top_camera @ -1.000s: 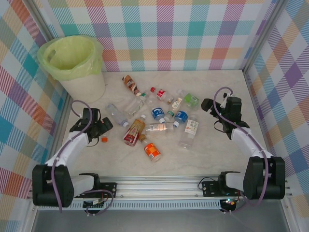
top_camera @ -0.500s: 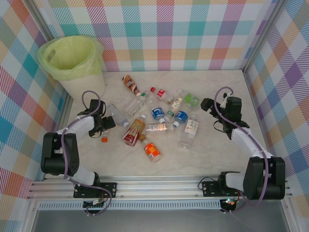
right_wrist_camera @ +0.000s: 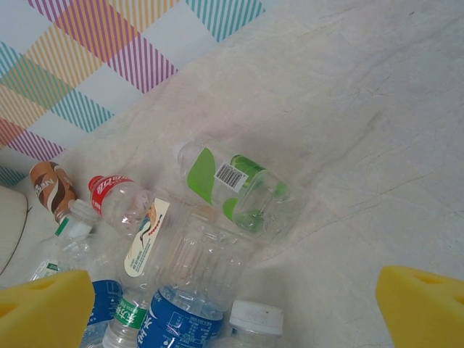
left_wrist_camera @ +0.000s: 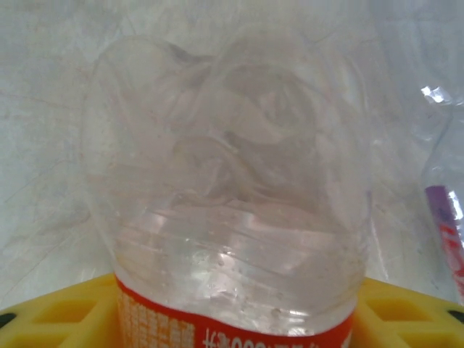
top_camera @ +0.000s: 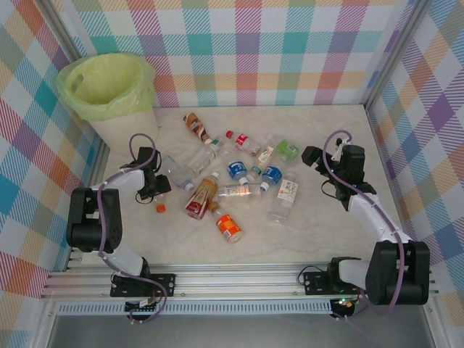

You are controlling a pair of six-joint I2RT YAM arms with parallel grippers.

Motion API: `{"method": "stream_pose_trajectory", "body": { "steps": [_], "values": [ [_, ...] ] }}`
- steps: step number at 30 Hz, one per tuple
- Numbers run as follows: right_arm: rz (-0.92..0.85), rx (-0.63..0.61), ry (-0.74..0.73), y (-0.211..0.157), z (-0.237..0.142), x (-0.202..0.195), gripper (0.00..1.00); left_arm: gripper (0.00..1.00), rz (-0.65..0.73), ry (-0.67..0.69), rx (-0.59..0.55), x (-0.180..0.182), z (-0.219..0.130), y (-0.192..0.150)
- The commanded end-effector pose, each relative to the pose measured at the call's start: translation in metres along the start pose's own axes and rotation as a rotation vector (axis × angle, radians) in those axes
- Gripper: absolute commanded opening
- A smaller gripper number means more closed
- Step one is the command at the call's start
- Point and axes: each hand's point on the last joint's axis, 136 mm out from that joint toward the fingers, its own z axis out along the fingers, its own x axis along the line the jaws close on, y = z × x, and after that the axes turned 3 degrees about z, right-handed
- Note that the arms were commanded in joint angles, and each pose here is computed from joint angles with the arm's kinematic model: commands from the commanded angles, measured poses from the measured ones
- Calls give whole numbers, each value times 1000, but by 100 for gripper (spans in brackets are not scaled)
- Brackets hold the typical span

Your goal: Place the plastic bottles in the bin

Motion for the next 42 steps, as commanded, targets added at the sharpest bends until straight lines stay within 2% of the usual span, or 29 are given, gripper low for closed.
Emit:
{"method": "stream_pose_trajectory", "body": {
  "steps": [1, 9, 15, 19, 26, 29, 31, 33, 40, 42],
  "values": [
    [-8, -5, 21, 3, -6, 5, 99, 54, 18, -16, -3, -6, 0, 5],
    [-27, -15, 42, 7, -12, 12, 100, 44, -26, -52, -92, -4, -31, 8],
    [-27, -33, 64, 13, -15, 19, 100, 40, -74, -117, -243, -8, -85, 29],
    [-32, -47, 79, 20, -17, 25, 100, 38, -111, -208, -401, -14, -147, 54],
    [-34, -78, 96, 31, -21, 33, 100, 39, -116, -567, -807, -46, -289, 94],
    [-30, -88, 110, 34, -22, 36, 100, 40, -77, -621, -861, -56, -324, 111],
    [-26, -93, 120, 37, -23, 39, 100, 39, -55, -608, -879, -61, -340, 131],
    [-25, -97, 131, 39, -23, 42, 100, 38, -54, -550, -867, -59, -339, 147],
    [-34, -95, 147, 41, -29, 48, 100, 38, -60, -392, -1022, -55, -375, 230],
    [-40, -91, 147, 40, -31, 49, 100, 38, -66, -337, -1041, -53, -376, 253]
  ]
}}
